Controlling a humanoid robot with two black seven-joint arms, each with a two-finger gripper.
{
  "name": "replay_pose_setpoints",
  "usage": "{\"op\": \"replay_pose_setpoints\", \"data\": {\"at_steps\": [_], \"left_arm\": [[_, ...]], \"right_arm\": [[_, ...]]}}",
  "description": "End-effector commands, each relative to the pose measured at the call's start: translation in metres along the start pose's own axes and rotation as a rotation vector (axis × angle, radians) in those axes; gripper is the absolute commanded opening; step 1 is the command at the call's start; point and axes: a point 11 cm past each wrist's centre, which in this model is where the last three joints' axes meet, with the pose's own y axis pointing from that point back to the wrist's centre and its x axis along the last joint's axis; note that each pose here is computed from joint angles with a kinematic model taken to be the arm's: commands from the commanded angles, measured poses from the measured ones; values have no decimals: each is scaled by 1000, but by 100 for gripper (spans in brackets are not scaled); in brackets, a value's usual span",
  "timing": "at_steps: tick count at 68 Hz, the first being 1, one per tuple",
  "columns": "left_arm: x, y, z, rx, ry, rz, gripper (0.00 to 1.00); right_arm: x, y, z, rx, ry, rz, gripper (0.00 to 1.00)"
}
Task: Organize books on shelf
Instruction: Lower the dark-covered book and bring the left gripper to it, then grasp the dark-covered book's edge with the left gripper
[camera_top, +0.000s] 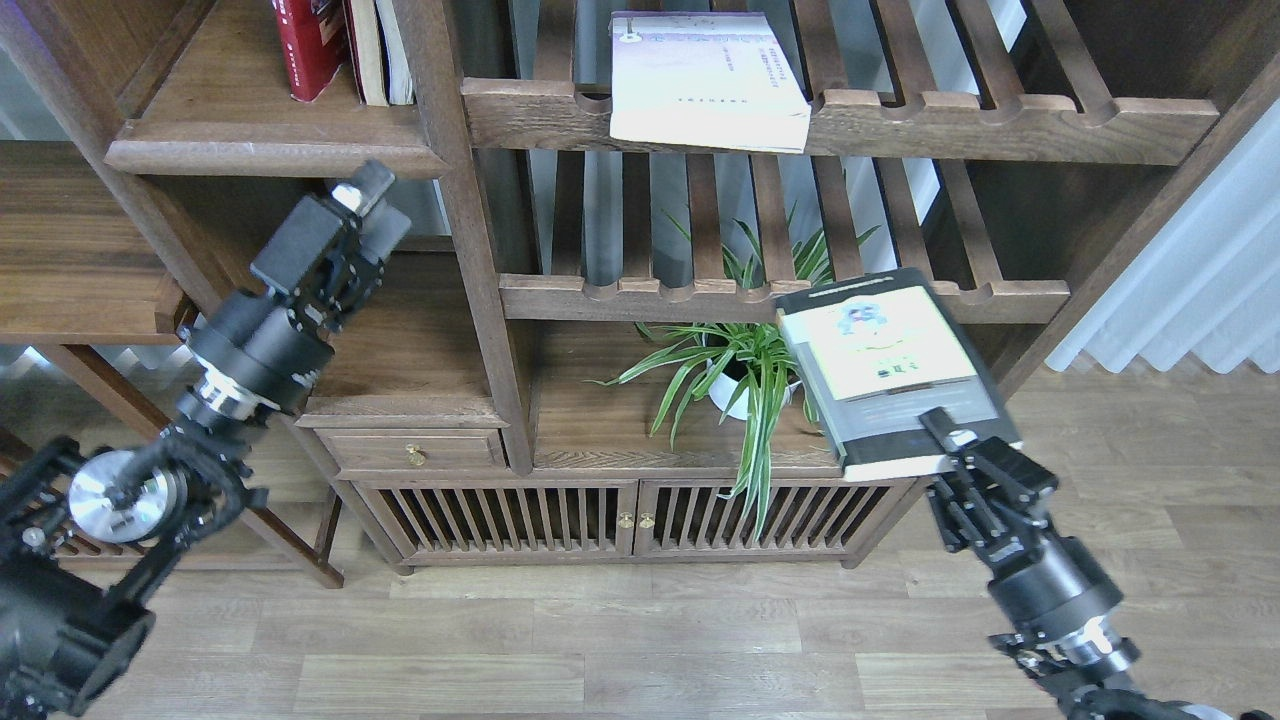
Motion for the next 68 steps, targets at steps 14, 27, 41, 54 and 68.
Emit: {"op": "replay_pose_setpoints", "data": {"at_steps": [14, 27, 41, 54, 68], "left_arm": [[16, 10, -43, 2, 115, 32, 98], [12, -3, -83, 4, 228, -5, 98], [13, 0, -121, 25, 322, 3, 97], [18, 8, -129, 24, 344, 27, 96], [17, 8, -136, 27, 362, 26, 94]], "right_arm": [[5, -21, 27, -66, -26, -30, 3], [10, -22, 49, -115, -33, -27, 3], [15, -22, 66, -145, -61, -22, 3], [16, -24, 79, -162, -83, -29, 3], [20, -24, 102, -223, -108, -22, 3]]}}
